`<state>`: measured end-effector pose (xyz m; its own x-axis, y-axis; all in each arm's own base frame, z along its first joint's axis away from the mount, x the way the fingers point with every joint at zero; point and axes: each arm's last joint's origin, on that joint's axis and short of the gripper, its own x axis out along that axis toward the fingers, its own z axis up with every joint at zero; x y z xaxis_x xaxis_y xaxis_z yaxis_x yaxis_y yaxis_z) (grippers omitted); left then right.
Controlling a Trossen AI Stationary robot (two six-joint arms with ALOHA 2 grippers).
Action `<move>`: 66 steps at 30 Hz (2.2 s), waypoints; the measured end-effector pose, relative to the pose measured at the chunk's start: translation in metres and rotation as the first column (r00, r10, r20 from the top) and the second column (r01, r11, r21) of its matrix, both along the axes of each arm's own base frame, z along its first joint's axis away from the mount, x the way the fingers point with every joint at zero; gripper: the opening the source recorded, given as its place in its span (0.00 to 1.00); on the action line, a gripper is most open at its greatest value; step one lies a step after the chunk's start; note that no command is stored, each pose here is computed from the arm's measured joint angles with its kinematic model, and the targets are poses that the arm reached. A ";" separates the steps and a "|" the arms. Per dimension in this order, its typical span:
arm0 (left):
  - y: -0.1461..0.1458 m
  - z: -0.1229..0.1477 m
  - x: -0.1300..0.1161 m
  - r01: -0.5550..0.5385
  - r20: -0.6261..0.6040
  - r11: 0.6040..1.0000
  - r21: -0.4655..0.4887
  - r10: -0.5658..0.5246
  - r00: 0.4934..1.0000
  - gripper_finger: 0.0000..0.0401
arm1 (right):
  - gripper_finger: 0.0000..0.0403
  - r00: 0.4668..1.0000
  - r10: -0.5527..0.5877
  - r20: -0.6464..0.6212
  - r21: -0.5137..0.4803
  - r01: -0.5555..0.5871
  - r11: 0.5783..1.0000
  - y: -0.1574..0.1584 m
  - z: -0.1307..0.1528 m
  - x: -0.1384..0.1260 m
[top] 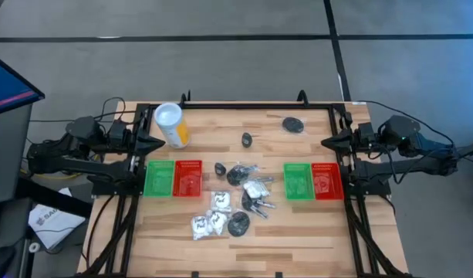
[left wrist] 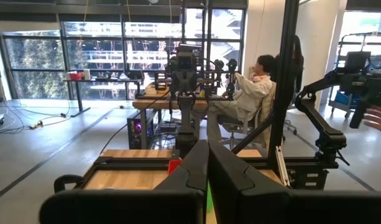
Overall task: Pick & Place Travel size toiletries
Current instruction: Put the gray deodorant into the right red bin
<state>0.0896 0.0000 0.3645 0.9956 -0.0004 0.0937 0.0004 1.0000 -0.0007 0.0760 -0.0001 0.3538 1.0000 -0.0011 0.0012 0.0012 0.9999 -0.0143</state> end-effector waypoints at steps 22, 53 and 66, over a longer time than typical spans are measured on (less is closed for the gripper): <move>0.000 0.012 -0.002 0.011 0.128 0.999 -0.047 -0.005 0.992 0.00 | 0.00 0.999 -0.013 0.032 -0.419 0.025 0.908 -0.001 0.003 0.000; 0.000 -0.003 0.055 -0.015 -0.031 0.999 -0.049 0.013 0.999 0.00 | 0.00 0.951 -0.286 -0.118 -0.302 0.240 0.923 -0.021 -0.010 0.065; 0.001 -0.007 0.063 -0.037 -0.062 0.998 -0.050 0.034 0.998 0.00 | 0.00 0.874 -0.414 -0.254 -0.170 0.381 0.909 -0.069 -0.037 0.111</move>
